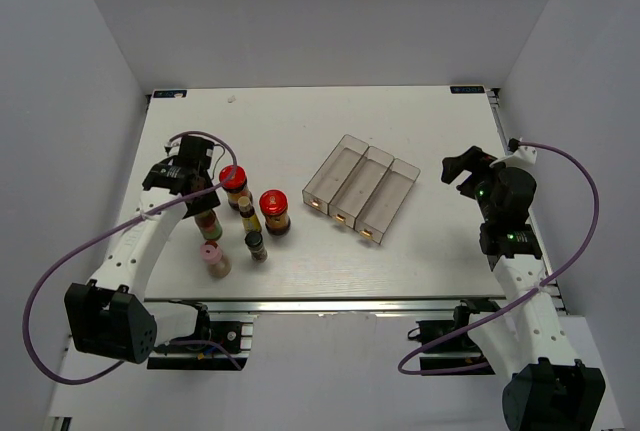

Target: Organize the condiment bottles

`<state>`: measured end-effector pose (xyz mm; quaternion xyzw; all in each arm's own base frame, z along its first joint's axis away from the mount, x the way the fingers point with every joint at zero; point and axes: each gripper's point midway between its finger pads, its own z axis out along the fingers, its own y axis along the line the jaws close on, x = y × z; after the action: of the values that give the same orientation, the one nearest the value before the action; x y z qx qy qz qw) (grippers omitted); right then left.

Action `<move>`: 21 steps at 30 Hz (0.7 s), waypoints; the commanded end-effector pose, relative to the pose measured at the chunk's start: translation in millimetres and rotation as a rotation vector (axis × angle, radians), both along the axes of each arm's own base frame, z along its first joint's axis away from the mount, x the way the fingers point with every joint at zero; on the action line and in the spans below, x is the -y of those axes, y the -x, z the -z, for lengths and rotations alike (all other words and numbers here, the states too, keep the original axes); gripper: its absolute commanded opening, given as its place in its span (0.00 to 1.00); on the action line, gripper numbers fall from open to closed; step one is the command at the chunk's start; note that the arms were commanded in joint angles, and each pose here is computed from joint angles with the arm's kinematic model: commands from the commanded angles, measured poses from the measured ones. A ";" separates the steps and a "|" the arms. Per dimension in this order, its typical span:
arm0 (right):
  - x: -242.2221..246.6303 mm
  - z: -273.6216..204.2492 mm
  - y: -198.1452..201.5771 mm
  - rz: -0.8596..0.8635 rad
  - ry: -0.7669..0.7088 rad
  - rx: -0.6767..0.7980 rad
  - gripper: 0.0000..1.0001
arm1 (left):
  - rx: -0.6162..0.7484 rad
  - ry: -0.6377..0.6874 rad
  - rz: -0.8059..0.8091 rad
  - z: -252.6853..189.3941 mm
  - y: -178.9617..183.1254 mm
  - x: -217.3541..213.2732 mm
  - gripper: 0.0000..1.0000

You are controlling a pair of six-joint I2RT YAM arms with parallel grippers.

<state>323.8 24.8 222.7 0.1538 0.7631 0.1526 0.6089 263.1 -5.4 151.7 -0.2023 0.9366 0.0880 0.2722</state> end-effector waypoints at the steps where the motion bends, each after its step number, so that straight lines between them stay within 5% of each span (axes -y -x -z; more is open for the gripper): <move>1: 4.0 -6.5 0.2 0.013 0.022 0.026 0.89 | 0.040 -0.050 -0.022 -16.4 -4.7 -8.6 0.49; 7: 3.5 -6.5 0.3 0.010 0.022 0.026 0.89 | 0.068 -0.044 -0.007 -26.1 -11.4 -5.1 0.28; 21: 3.3 -8.1 0.1 0.008 0.024 0.032 0.89 | 0.366 0.015 -0.016 -131.6 -38.7 1.2 0.08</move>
<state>323.9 23.9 222.6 0.1549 0.7629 0.1504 0.6094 292.1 -11.7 225.0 -0.2090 0.9108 0.0615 0.3506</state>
